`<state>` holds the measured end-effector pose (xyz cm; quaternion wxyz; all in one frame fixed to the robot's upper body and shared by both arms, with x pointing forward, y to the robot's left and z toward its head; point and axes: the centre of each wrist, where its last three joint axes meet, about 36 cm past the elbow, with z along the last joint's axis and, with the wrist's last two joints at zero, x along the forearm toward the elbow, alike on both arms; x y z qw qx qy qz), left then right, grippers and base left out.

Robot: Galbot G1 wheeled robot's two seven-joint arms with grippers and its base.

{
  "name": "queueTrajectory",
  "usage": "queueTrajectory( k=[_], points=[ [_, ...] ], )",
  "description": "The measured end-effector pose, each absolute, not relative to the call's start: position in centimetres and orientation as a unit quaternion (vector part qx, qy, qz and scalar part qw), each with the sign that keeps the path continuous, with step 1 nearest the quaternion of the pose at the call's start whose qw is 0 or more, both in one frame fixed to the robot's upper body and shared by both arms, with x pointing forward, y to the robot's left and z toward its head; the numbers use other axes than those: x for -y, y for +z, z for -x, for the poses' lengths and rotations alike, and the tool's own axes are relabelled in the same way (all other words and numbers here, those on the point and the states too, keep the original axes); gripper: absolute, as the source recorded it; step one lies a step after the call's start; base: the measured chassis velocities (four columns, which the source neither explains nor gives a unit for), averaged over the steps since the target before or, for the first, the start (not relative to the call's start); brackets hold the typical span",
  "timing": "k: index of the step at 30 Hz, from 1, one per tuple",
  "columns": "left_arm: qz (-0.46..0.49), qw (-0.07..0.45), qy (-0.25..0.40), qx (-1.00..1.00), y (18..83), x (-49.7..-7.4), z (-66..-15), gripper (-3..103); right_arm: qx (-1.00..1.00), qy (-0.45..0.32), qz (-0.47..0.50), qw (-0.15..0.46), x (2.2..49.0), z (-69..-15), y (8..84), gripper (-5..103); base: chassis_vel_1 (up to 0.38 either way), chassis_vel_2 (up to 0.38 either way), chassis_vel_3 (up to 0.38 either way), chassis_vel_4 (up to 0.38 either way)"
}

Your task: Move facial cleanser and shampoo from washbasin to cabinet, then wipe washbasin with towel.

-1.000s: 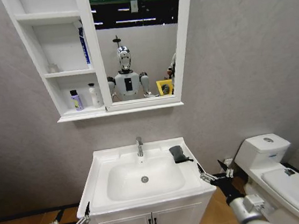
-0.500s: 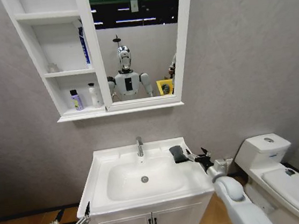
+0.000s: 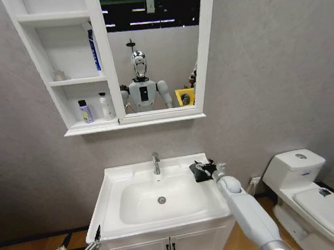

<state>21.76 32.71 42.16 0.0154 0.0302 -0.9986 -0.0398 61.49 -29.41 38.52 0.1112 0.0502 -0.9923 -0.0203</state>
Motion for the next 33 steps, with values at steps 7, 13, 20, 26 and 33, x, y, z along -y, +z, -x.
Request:
queueTrajectory(
  k=[7, 13, 20, 26, 33],
  points=[
    [-0.030, 0.015, -0.040, 0.999, 42.2, -32.7, -21.8, 100, 0.990, -0.012, -0.043, 0.137, 29.4, -61.4, 37.2, 100, 0.000, 0.000, 0.000, 0.000],
    [-0.030, 0.015, -0.040, 0.999, 42.2, -32.7, -21.8, 100, 0.987, -0.006, -0.044, 0.157, 29.8, -61.5, 35.7, 100, 0.000, 0.000, 0.000, 0.000],
    [-0.030, 0.015, -0.040, 0.999, 42.2, -32.7, -21.8, 100, 0.986, -0.005, -0.047, 0.161, 30.0, -61.6, 35.1, 82, 0.000, 0.000, 0.000, 0.000],
    [-0.030, 0.015, -0.040, 0.999, 42.2, -32.7, -21.8, 100, 0.985, -0.002, -0.048, 0.164, 30.4, -62.0, 34.9, 54, 0.000, 0.000, 0.000, 0.000],
    [-0.030, 0.015, -0.040, 0.999, 42.2, -32.7, -21.8, 100, 0.986, -0.002, -0.054, 0.157, 30.3, -62.0, 35.6, 33, 0.000, 0.000, 0.000, 0.000]
  ],
)
